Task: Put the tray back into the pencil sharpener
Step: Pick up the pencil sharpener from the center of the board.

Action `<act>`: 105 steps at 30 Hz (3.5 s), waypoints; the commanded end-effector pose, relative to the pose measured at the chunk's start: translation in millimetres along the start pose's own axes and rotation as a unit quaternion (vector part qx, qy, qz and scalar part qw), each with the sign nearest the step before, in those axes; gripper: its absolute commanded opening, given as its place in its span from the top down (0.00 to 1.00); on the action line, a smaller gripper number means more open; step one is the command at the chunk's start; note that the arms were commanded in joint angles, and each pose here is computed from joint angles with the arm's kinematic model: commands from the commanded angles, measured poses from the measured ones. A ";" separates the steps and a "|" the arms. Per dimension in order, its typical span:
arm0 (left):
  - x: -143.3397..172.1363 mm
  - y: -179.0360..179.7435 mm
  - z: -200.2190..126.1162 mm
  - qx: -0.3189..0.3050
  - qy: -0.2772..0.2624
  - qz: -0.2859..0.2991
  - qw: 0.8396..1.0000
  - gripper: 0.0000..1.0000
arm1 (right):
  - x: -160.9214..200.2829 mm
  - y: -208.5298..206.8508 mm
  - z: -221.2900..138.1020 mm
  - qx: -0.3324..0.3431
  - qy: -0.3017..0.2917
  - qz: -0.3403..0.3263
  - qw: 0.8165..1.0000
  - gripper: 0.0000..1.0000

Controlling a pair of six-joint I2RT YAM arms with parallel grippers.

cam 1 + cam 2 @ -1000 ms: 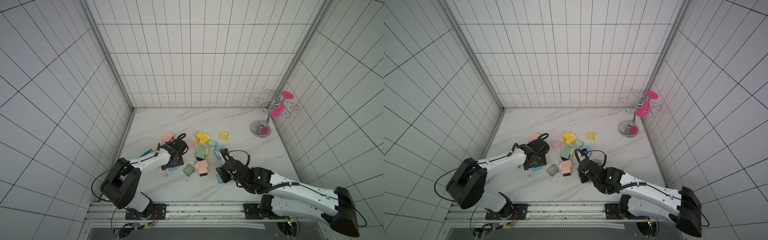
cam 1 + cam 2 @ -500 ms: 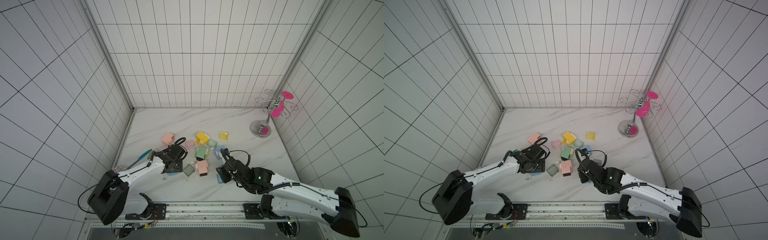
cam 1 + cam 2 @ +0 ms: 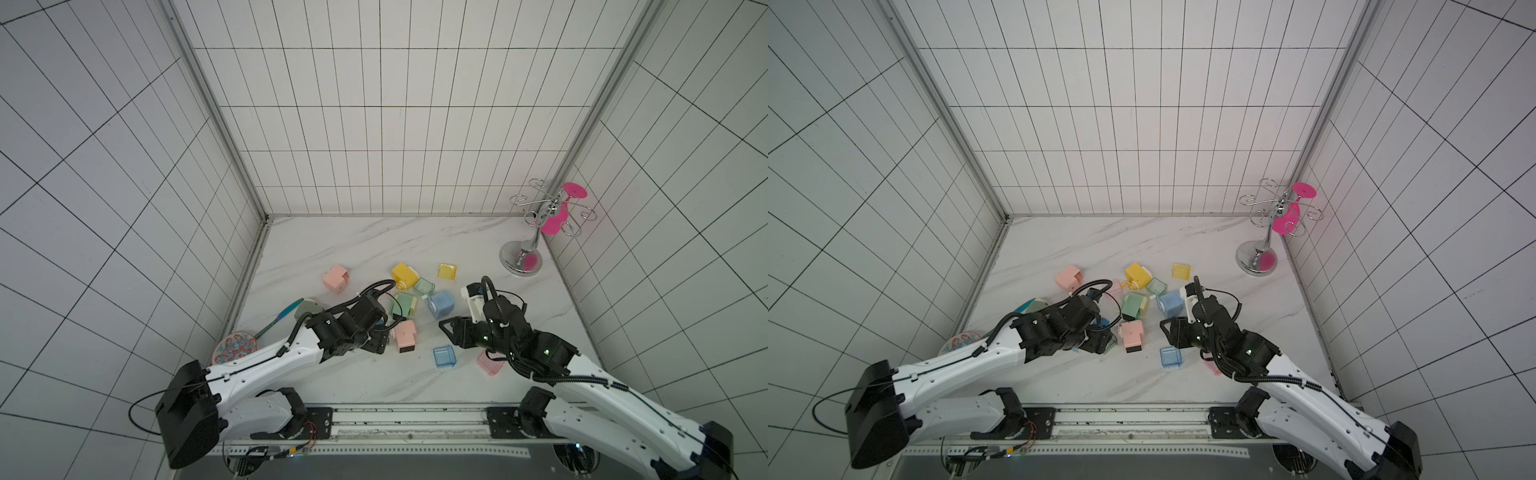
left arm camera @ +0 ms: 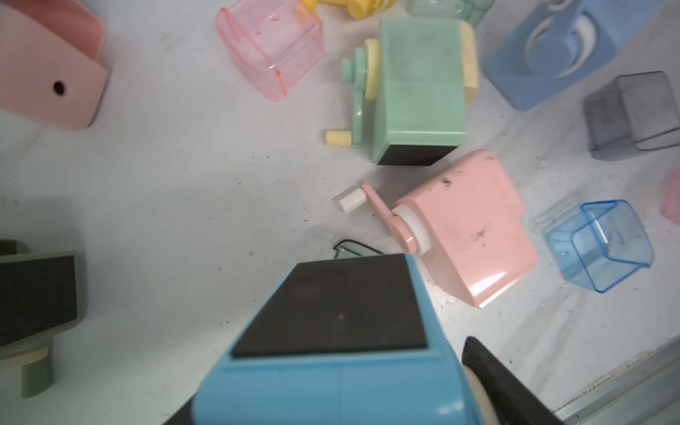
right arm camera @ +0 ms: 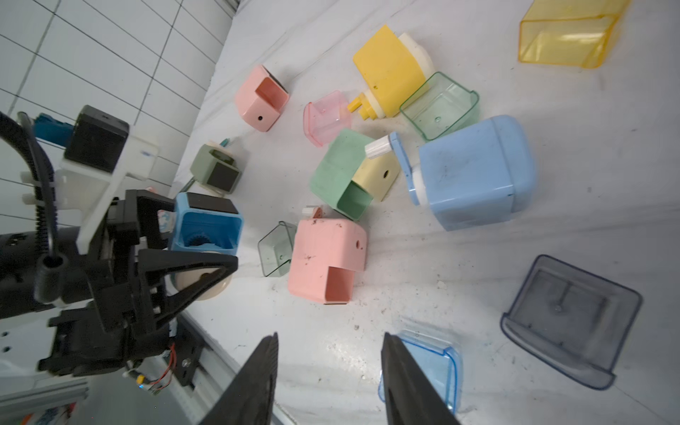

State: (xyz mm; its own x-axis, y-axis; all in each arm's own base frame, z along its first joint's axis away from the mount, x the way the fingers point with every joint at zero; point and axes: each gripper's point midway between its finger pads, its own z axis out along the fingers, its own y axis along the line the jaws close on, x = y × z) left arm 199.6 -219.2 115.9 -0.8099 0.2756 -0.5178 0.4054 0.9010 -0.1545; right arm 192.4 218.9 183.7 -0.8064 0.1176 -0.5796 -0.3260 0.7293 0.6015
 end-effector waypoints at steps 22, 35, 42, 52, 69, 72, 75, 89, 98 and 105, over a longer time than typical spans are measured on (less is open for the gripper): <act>-44.6 -88.5 -35.0 0.126 -0.118 0.124 0.977 0.54 | 6.2 68.0 41.7 -0.237 0.112 0.089 0.961 0.14; -48.3 -91.3 -35.4 0.121 -0.122 0.134 0.976 0.54 | 26.9 79.8 61.8 -0.242 0.149 0.107 0.953 0.23; -49.2 -93.4 -33.2 0.120 -0.120 0.137 0.976 0.54 | 32.6 79.6 68.8 -0.236 0.157 0.115 0.952 0.38; -56.5 -88.5 -40.3 0.108 -0.141 0.138 0.974 0.03 | 30.0 81.4 68.8 -0.251 0.156 0.137 0.945 0.85; -62.1 -90.0 -168.3 0.184 -0.464 0.325 0.803 0.02 | -3.4 65.2 45.9 -0.255 0.146 0.304 0.906 1.00; -54.1 -97.7 -168.2 0.169 -0.478 0.405 0.760 0.02 | -7.5 69.2 39.8 -0.256 0.152 0.349 0.889 1.00; -52.7 -108.5 -160.2 0.163 -0.473 0.455 0.737 0.02 | -13.7 75.2 32.5 -0.264 0.151 0.385 0.871 1.00; -48.7 -117.7 -136.0 0.002 -0.514 0.567 0.644 0.02 | -18.9 78.9 19.9 -0.271 0.151 0.449 0.838 0.94; -53.5 -111.5 -114.0 -0.044 -0.478 0.590 0.649 0.05 | -20.6 82.1 15.8 -0.276 0.150 0.446 0.838 0.94; -52.8 -103.1 -102.1 -0.075 -0.460 0.603 0.647 0.13 | -20.0 81.9 14.3 -0.277 0.148 0.445 0.838 0.94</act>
State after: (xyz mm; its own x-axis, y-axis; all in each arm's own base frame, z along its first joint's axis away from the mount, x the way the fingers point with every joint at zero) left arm 152.7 -294.4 248.5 0.6760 0.5186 -0.5235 0.4512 0.2703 0.8505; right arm 187.9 287.5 225.8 -0.9196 0.2135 0.3298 0.3481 0.0539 0.9359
